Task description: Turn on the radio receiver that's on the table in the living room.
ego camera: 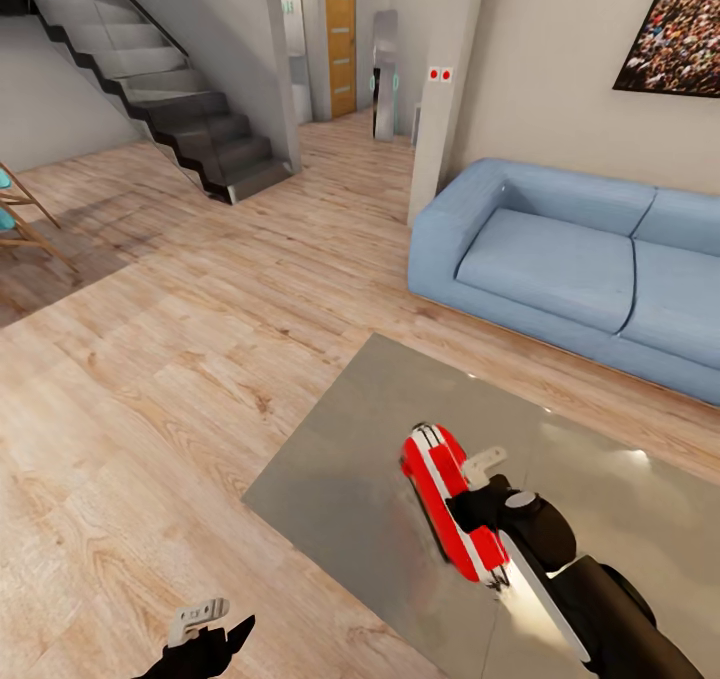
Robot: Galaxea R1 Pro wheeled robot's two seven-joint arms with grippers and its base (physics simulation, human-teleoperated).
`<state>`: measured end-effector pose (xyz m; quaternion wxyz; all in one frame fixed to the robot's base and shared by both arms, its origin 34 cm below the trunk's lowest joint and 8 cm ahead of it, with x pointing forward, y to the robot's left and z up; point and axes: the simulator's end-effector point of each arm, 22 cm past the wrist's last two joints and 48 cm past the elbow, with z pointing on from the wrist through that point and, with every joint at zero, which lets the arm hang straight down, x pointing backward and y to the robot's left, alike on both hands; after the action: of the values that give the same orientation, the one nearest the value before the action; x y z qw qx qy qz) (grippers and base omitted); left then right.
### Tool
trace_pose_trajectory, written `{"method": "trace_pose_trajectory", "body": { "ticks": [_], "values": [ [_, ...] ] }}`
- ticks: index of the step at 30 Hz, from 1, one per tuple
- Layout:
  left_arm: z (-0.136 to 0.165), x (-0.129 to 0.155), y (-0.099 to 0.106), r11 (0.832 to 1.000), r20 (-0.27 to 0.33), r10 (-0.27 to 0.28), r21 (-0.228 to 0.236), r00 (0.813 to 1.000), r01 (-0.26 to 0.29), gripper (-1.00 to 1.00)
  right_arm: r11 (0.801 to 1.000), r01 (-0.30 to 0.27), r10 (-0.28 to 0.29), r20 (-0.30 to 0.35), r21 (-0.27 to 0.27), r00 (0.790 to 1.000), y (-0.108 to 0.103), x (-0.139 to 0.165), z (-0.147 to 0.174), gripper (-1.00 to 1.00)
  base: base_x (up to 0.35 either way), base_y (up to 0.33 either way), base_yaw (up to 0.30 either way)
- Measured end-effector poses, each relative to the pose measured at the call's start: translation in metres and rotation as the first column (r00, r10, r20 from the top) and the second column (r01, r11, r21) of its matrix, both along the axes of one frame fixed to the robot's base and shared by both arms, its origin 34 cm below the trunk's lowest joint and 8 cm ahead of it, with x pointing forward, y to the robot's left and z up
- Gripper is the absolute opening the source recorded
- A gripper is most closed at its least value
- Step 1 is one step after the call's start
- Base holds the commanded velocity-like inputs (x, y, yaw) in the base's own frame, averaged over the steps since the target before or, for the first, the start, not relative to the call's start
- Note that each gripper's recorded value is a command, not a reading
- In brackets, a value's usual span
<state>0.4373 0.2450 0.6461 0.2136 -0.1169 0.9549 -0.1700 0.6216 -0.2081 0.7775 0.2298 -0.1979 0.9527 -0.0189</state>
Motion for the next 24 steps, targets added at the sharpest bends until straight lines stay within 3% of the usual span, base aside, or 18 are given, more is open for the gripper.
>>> {"method": "trace_pose_trajectory", "body": {
  "ticks": [2, 4, 8, 12, 17, 19, 20, 21, 22, 24],
  "values": [
    [0.0, 0.0, 0.0, 1.0, 0.0, 0.0, 0.0, 1.0, 0.0, 1.0, 0.991, 0.064, -0.048, 0.136, -0.119, 0.989, -0.027, 0.025, 0.015, -1.0, 0.0, 0.0, 0.0],
    [0.0, 0.001, 0.0, 1.0, 0.001, 0.0, 0.0, 1.0, 0.0, 1.0, 0.968, 0.119, -0.053, 0.285, -0.221, 0.957, -0.043, 0.045, 0.037, -1.0, 0.0, 0.0, 0.0],
    [0.0, 0.0, 0.001, 1.0, 0.001, 0.0, 0.001, 1.0, 0.0, 1.0, 0.941, 0.145, 0.019, 0.477, -0.305, 0.879, -0.032, 0.063, 0.072, -1.0, 0.0, 0.0, 0.0],
    [0.0, 0.0, 0.001, 1.0, 0.002, 0.0, 0.001, 1.0, 0.0, 1.0, 0.919, 0.149, 0.126, 0.63, -0.366, 0.766, -0.009, 0.071, 0.11, -1.0, 0.0, 0.0, 0.0],
    [0.0, 0.0, 0.001, 1.0, 0.001, 0.0, 0.001, 1.0, 0.0, 1.0, 0.891, 0.158, 0.233, 0.727, -0.425, 0.646, 0.025, 0.058, 0.142, -1.0, 0.0, 0.0, 0.0],
    [0.0, 0.0, 0.001, 1.0, 0.001, 0.0, 0.001, 1.0, 0.0, 1.0, 0.859, 0.145, 0.325, 0.743, -0.49, 0.585, 0.05, 0.043, 0.157, -1.0, 0.0, 0.0, 0.0],
    [0.0, 0.0, 0.001, 1.0, 0.001, 0.0, 0.002, 1.0, 0.0, 1.0, 0.832, 0.15, 0.364, 0.73, -0.534, 0.578, 0.054, 0.038, 0.16, -1.0, 0.0, 0.0, 0.0],
    [0.0, 0.0, 0.001, 1.0, 0.001, 0.0, 0.001, 1.0, 0.0, 1.0, 0.826, 0.147, 0.374, 0.726, -0.544, 0.577, 0.057, 0.036, 0.16, -1.0, 0.0, 0.0, 0.0],
    [0.0, 0.0, 0.002, 1.0, 0.001, -0.001, 0.002, 1.0, 0.001, 1.0, 0.807, 0.139, 0.407, 0.712, -0.574, 0.572, 0.063, 0.03, 0.161, -1.0, 0.0, 0.0, 0.0],
    [0.0, 0.0, 0.002, 1.0, 0.001, -0.001, 0.002, 1.0, 0.001, 1.0, 0.788, 0.125, 0.453, 0.706, -0.603, 0.545, 0.078, 0.018, 0.165, -1.0, 0.0, 0.0, 0.0]
  ]
}}
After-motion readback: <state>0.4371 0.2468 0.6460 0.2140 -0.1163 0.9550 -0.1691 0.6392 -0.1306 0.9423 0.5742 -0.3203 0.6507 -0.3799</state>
